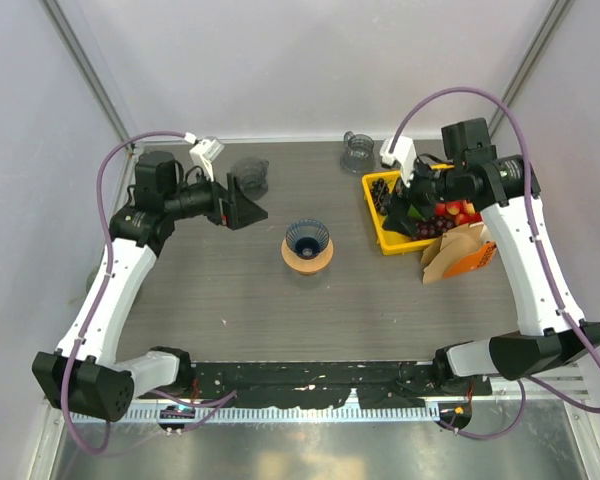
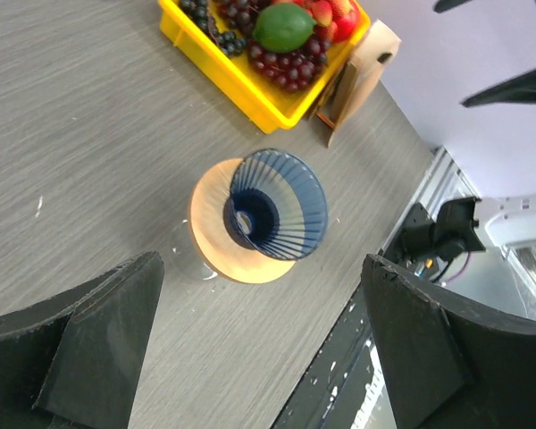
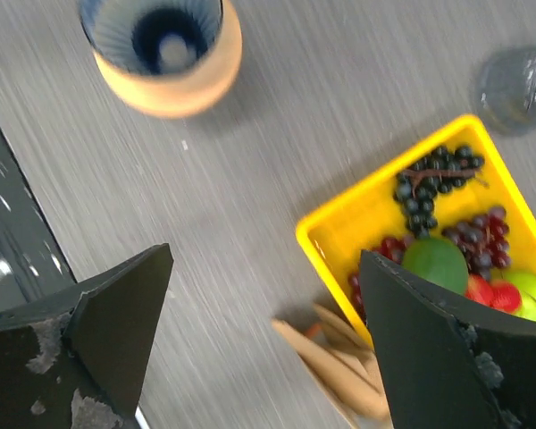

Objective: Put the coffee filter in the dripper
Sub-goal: Adjust the coffee dripper in the dripper holder, then pick up the coffee filter from the coffee filter holder.

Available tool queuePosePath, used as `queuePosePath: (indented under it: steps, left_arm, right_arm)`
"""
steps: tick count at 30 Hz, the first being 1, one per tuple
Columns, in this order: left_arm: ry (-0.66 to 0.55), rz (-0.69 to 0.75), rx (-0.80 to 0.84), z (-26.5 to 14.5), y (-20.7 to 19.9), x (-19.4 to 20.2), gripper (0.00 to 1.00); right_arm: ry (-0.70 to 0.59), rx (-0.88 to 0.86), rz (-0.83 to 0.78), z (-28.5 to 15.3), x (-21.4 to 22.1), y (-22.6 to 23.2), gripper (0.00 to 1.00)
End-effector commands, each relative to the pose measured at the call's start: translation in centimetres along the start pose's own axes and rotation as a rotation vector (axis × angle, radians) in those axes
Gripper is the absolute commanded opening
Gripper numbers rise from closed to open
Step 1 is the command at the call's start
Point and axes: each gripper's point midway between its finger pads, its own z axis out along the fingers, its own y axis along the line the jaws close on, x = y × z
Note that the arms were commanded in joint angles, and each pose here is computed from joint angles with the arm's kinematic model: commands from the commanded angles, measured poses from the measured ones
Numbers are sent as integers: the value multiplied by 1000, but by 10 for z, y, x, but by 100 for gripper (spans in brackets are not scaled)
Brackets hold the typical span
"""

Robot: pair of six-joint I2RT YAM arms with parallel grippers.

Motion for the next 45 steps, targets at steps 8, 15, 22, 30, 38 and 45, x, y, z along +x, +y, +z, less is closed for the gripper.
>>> queuePosePath:
  steps: [8, 15, 22, 30, 38, 45]
  left_arm:
    - [8, 47, 125, -5, -19, 16, 94]
    - [6, 28, 124, -4, -19, 14, 94]
    - [4, -12, 135, -3, -21, 14, 93]
    - [8, -18, 140, -5, -23, 16, 94]
    - [12, -22, 142, -5, -23, 18, 94]
    - [11, -29, 144, -4, -23, 17, 94]
  right_arm:
    - [687, 21, -352, -5, 141, -56, 59]
    - [803, 6, -442, 19, 178, -76, 52]
    - [839, 10, -457, 40, 196, -91, 51]
    - [894, -14, -479, 51, 215, -98, 53]
    - [941, -53, -481, 52, 233, -100, 54]
    - [967, -45, -484, 46, 245, -108, 55]
